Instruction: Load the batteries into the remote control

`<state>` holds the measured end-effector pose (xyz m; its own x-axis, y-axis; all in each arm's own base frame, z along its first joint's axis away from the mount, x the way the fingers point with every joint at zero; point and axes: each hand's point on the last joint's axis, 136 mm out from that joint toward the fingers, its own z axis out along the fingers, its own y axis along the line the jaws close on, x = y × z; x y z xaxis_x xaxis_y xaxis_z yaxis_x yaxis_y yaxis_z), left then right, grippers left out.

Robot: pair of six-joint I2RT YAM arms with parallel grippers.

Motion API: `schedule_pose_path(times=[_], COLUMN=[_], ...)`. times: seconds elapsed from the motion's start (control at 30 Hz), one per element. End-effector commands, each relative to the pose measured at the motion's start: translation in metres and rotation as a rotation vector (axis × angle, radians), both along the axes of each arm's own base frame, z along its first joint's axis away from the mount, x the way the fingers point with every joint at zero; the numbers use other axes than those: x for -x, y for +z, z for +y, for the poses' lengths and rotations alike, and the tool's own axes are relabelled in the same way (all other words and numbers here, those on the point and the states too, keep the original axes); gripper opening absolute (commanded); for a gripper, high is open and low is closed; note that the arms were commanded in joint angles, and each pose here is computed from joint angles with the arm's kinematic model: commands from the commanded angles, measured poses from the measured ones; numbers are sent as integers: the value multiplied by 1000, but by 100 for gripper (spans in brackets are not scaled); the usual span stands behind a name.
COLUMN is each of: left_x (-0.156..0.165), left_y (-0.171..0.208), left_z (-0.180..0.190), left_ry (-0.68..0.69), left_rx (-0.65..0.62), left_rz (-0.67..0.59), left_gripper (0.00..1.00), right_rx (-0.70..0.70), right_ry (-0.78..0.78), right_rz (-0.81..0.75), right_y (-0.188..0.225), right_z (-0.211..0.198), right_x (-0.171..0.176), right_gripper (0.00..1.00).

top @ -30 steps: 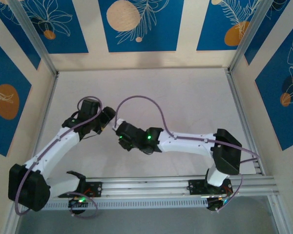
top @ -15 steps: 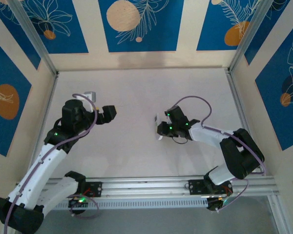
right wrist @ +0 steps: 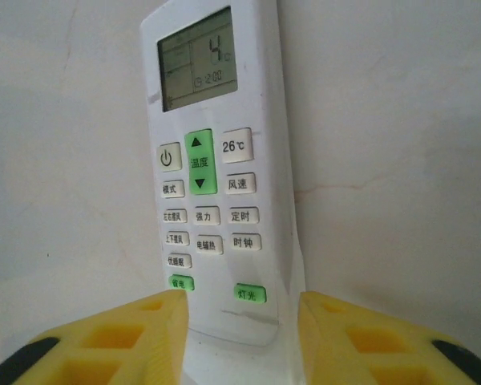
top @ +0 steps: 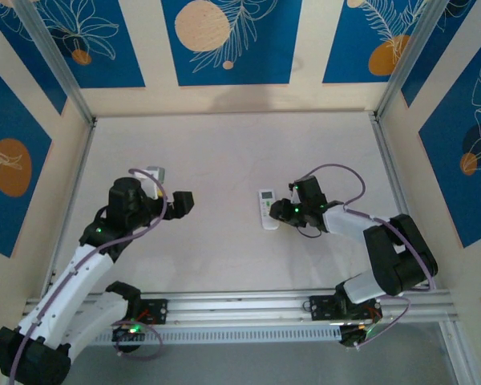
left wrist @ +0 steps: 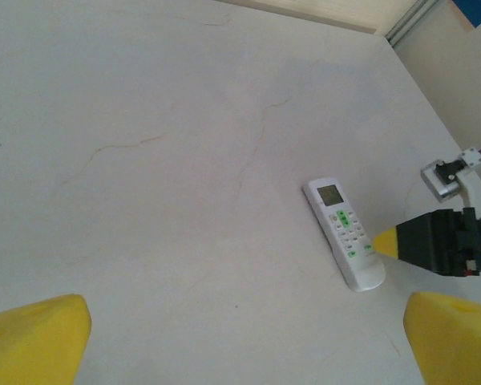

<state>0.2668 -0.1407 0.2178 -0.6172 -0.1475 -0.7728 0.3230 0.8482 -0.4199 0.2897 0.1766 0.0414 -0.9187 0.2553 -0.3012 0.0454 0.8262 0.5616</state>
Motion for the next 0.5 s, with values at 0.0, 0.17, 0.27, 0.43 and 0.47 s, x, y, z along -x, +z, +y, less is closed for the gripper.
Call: schedule_pose_path(times=[0.0,0.17,0.27,0.43,0.47], left_x=[-6,-21,-28,-39,-43], left_y=[-2,-31,-41,-56,-58], left_z=[12,65,101,117,119], left_ry=[77,331,457,460,473], left_rx=[5,-185,-396,-640,-665], left_rz=[-47,-120,-228,-373,-399], left_gripper=[100,100,100,97,97], right_rx=[27,162,430,580,576], right_ry=[7,-122,-330,-348,-361], right_rz=[-16,-197,-345,-627,-621], right_y=[16,84,123,120,108], right_z=[-8,-54,-127,-182,-190], right_x=[-1,-17,-36,-93,-101], right_gripper=[50,70,90,96,96])
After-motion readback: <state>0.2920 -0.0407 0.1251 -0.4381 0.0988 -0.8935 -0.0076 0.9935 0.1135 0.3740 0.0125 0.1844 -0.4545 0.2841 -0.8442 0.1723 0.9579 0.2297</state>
